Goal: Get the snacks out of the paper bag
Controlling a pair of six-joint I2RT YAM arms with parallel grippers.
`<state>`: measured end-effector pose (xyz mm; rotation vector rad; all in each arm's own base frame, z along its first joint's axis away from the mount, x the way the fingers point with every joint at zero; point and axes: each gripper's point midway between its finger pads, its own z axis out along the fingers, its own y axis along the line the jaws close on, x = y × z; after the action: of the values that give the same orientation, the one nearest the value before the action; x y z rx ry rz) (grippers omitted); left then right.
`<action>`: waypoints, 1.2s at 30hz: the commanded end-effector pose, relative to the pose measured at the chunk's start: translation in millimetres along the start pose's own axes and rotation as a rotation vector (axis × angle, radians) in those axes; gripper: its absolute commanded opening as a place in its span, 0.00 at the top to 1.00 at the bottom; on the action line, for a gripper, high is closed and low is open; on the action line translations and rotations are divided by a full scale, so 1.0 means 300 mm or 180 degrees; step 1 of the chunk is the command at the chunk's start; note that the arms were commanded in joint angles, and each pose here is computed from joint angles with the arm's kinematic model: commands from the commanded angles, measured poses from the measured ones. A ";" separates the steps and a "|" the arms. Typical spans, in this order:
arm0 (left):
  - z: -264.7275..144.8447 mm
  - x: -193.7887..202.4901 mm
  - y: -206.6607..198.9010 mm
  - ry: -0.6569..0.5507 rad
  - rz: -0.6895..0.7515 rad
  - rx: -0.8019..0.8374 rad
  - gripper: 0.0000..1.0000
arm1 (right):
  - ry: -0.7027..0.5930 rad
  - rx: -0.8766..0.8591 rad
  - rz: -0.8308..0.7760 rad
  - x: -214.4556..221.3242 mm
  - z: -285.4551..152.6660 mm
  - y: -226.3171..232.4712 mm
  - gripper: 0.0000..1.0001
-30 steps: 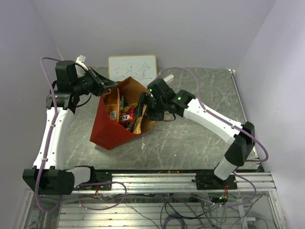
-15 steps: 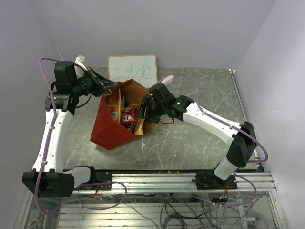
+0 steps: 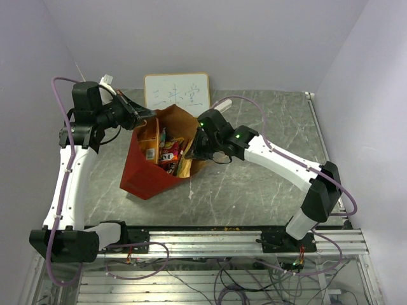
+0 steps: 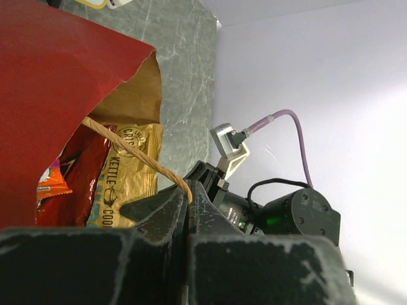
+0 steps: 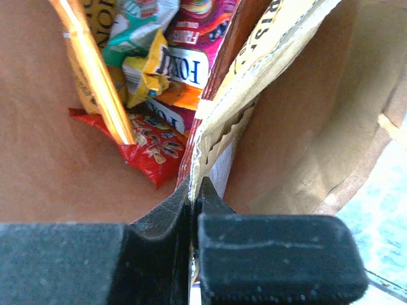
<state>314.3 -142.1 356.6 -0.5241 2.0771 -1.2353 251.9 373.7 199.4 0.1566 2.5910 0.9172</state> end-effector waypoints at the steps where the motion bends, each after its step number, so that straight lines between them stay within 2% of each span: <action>1: -0.036 -0.016 -0.073 -0.0088 0.0209 0.0104 0.93 | -0.0092 -0.0242 -0.0127 -0.056 -0.037 0.100 1.00; 12: -0.035 -0.074 -0.069 -0.0219 0.0294 -0.0101 0.93 | -0.0148 -0.0705 -0.0294 -0.123 -0.106 0.289 1.00; 25: -0.057 -0.153 0.015 -0.0403 0.0102 -0.0414 0.93 | -0.0356 -0.1035 -0.0511 -0.212 -0.188 0.450 1.00; 30: -0.060 -0.165 0.025 -0.0416 0.0072 -0.0436 0.93 | -0.0472 -0.1255 -0.0704 -0.248 -0.244 0.530 1.00; 36: -0.062 -0.185 0.023 -0.0461 0.0072 -0.0454 0.93 | -0.0727 -0.1717 -0.1135 -0.295 -0.379 0.645 1.00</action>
<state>338.5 -93.2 348.8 -0.6946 2.1140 -0.9962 287.1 437.9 370.9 -0.1805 2.2118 1.2293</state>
